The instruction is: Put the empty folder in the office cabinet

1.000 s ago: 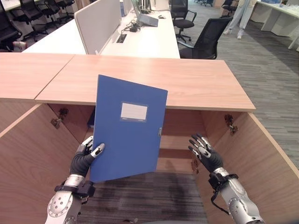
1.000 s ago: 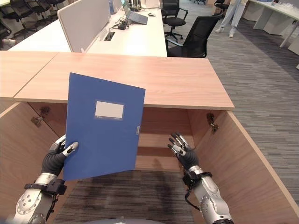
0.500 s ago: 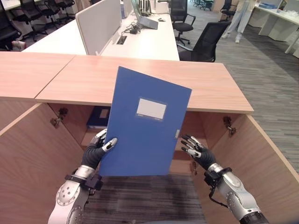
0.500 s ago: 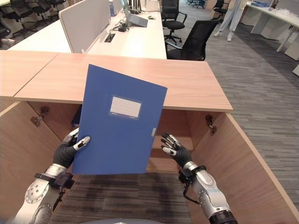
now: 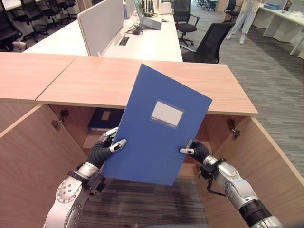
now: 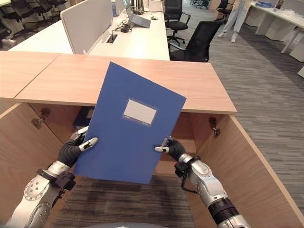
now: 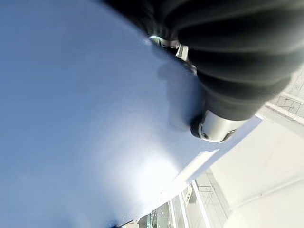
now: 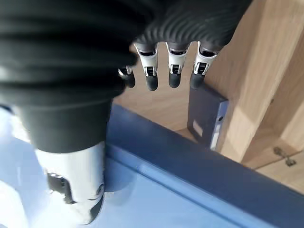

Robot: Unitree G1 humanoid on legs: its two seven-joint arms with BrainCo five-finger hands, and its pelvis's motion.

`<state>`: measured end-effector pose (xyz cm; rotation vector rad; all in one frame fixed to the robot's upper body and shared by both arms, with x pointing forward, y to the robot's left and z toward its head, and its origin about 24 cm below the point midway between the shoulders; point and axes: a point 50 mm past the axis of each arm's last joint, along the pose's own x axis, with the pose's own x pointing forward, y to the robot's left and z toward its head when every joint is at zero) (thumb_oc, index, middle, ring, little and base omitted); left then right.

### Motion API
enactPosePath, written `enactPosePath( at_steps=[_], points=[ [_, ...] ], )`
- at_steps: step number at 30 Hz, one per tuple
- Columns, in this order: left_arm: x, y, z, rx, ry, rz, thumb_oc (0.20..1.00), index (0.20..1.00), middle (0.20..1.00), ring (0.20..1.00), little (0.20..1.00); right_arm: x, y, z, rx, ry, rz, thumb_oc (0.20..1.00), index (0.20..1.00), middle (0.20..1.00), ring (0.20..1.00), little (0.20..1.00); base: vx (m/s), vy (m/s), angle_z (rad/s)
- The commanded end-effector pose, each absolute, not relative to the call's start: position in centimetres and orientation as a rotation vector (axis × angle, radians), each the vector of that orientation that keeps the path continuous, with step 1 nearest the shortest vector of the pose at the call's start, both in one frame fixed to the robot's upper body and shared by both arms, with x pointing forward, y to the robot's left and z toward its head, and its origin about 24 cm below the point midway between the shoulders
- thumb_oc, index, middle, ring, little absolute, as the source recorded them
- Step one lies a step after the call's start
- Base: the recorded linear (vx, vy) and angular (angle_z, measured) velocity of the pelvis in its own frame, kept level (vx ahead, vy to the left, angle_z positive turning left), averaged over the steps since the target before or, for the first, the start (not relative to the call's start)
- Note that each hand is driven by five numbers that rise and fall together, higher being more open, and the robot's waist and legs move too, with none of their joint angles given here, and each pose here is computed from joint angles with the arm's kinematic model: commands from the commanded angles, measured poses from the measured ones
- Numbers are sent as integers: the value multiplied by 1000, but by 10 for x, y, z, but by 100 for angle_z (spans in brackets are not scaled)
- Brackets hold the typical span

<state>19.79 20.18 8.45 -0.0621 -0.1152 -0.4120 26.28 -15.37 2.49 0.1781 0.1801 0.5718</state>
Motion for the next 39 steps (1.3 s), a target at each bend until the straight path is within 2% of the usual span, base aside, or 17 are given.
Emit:
enactPosePath(
  at_steps=[1,9,10,11,13,14,24,25,26,27,31,34,35,36,39],
  points=[
    [192,163,119,-101,-274,-690,200,200,200,200,200,286,-124,74,215,-39,686,1000,1000,1000,1000,1000,0,0,0],
    [196,147,125,-140,-314,-744,200,200,200,200,200,285,-75,99,350,-127,844,1000,1000,1000,1000,1000,0,0,0],
    [197,143,127,-157,-324,-758,200,200,200,200,200,283,-66,99,384,-122,867,831,831,831,831,831,0,0,0],
    [198,140,128,-174,-330,-767,200,200,200,200,200,281,-59,99,413,-115,887,545,545,545,545,545,0,0,0],
    [199,132,129,-240,-334,-798,200,200,200,200,200,276,-43,95,485,-85,930,388,388,388,388,388,0,0,0],
    [199,128,128,-277,-330,-809,200,200,200,200,200,273,-35,92,525,-62,951,200,200,200,200,200,0,0,0],
    [202,104,117,-467,-254,-872,200,200,200,200,200,239,13,66,776,123,1065,200,200,200,200,200,0,0,0],
    [203,104,111,-493,-221,-860,573,573,573,573,573,238,12,63,805,136,1050,200,200,200,200,200,0,0,0],
    [203,104,111,-494,-220,-861,573,573,573,573,573,238,12,62,805,137,1050,200,200,200,200,200,0,0,0],
    [203,105,106,-489,-198,-846,1000,1000,1000,1000,1000,237,11,57,830,164,1027,200,200,200,200,200,0,0,0],
    [200,119,92,-482,-113,-797,1000,1000,1000,1000,1000,229,2,20,946,309,880,200,200,200,200,200,-6,16,-3],
    [191,143,59,-545,20,-672,1000,1000,1000,1000,1000,205,-27,-28,1002,471,704,200,200,200,200,200,8,25,-10],
    [191,143,59,-545,21,-671,1000,1000,1000,1000,1000,205,-27,-28,1002,471,704,200,200,200,200,200,9,32,-5],
    [185,159,38,-560,95,-581,1000,1000,1000,1000,1000,190,-48,-50,1040,533,583,200,200,200,200,200,0,0,0],
    [175,172,24,-560,154,-513,1000,1000,1000,1000,1000,174,-64,-70,1060,591,473,200,200,200,200,200,5,11,0]
  ],
)
